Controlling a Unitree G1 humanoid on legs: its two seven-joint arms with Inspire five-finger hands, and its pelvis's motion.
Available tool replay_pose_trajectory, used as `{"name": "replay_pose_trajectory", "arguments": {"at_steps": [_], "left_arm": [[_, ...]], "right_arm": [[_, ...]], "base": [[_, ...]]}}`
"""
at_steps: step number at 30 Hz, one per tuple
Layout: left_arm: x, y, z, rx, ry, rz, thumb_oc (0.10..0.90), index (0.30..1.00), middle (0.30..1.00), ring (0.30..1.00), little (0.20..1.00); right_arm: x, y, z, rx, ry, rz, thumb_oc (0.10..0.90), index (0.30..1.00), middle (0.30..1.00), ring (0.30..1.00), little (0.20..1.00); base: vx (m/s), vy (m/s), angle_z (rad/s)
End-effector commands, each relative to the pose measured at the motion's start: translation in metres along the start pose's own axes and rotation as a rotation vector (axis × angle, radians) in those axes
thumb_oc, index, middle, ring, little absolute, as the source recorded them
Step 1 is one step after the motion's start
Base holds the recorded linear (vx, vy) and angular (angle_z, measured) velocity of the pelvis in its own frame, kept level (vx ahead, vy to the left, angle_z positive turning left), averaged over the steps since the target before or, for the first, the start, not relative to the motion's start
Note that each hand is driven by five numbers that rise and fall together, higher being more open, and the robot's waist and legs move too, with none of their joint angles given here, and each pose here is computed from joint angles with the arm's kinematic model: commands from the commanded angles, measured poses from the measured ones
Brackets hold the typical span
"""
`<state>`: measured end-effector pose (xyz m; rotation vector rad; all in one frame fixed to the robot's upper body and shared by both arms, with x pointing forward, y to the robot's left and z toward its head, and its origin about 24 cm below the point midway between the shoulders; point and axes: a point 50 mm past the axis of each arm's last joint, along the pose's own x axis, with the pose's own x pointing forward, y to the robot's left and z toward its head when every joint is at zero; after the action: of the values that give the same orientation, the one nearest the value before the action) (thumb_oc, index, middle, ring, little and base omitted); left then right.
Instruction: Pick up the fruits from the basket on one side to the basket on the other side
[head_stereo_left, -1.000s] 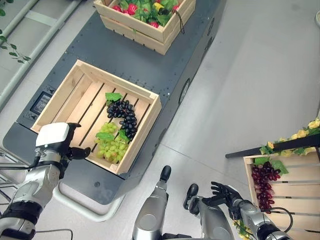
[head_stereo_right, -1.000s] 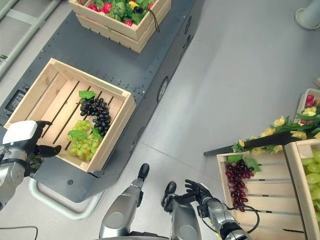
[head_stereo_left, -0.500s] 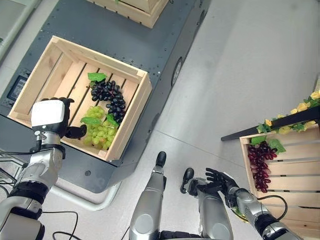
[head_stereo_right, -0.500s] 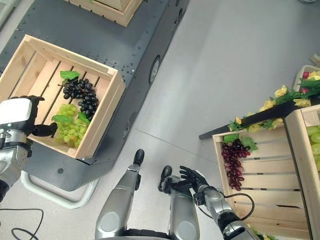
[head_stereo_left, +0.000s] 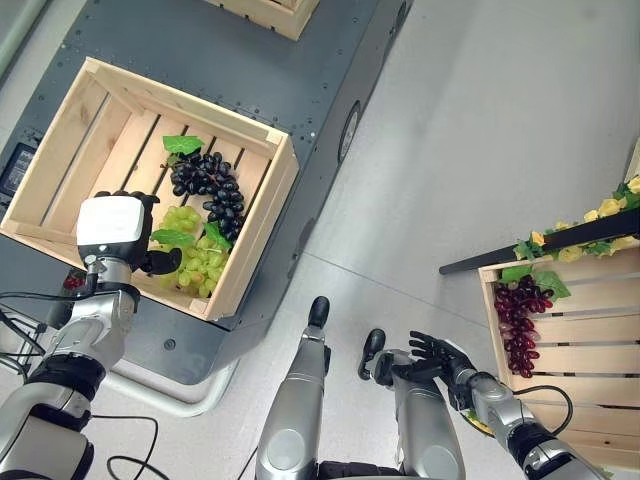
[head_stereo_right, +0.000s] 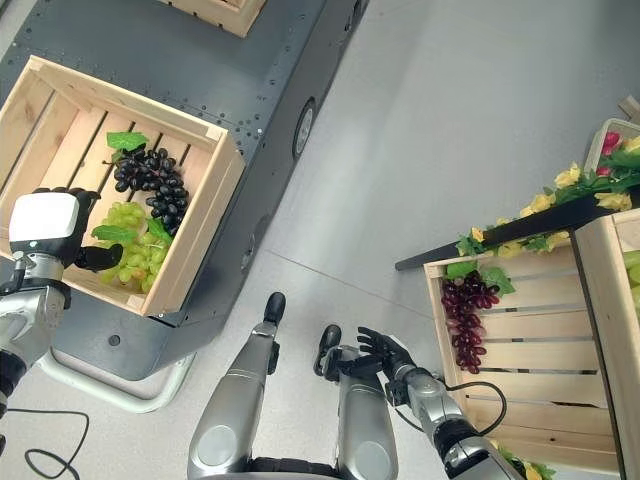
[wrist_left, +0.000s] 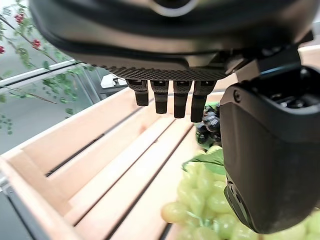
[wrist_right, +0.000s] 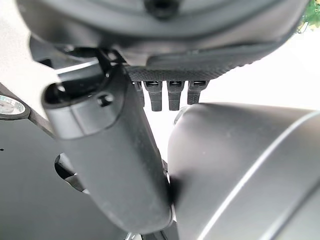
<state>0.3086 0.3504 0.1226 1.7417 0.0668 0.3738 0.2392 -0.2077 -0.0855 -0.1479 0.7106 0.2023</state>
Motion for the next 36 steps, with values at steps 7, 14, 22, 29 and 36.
{"name": "replay_pose_trajectory", "arguments": {"at_steps": [7, 14, 22, 29, 36], "left_arm": [[0.022, 0.043, -0.027, -0.036, 0.162, 0.107, 0.800, 0.900, 0.900, 0.900, 0.900], [0.025, 0.036, -0.027, -0.074, 0.203, 0.076, 0.800, 0.900, 0.900, 0.900, 0.900], [0.026, 0.028, -0.030, -0.060, 0.294, 0.025, 0.800, 0.900, 0.900, 0.900, 0.900], [0.027, 0.015, -0.020, -0.103, 0.318, -0.006, 0.800, 0.900, 0.900, 0.900, 0.900], [0.031, 0.012, -0.013, -0.097, 0.313, -0.010, 0.722, 0.782, 0.782, 0.782, 0.782]], "right_arm": [[-0.008, 0.000, -0.019, -0.034, 0.052, 0.031, 0.800, 0.900, 0.900, 0.900, 0.900], [-0.007, 0.004, -0.017, -0.037, 0.047, 0.041, 0.800, 0.900, 0.900, 0.900, 0.900], [-0.003, 0.008, -0.009, -0.042, 0.030, 0.050, 0.800, 0.900, 0.900, 0.900, 0.900], [-0.002, 0.011, -0.005, -0.050, 0.019, 0.054, 0.800, 0.900, 0.900, 0.900, 0.900], [0.001, 0.014, 0.003, -0.061, -0.001, 0.059, 0.800, 0.900, 0.900, 0.900, 0.900]], "base": [[0.00, 0.003, -0.02], [0.00, 0.000, 0.00], [0.00, 0.000, 0.00], [0.00, 0.000, 0.01], [0.00, 0.000, 0.00]]}}
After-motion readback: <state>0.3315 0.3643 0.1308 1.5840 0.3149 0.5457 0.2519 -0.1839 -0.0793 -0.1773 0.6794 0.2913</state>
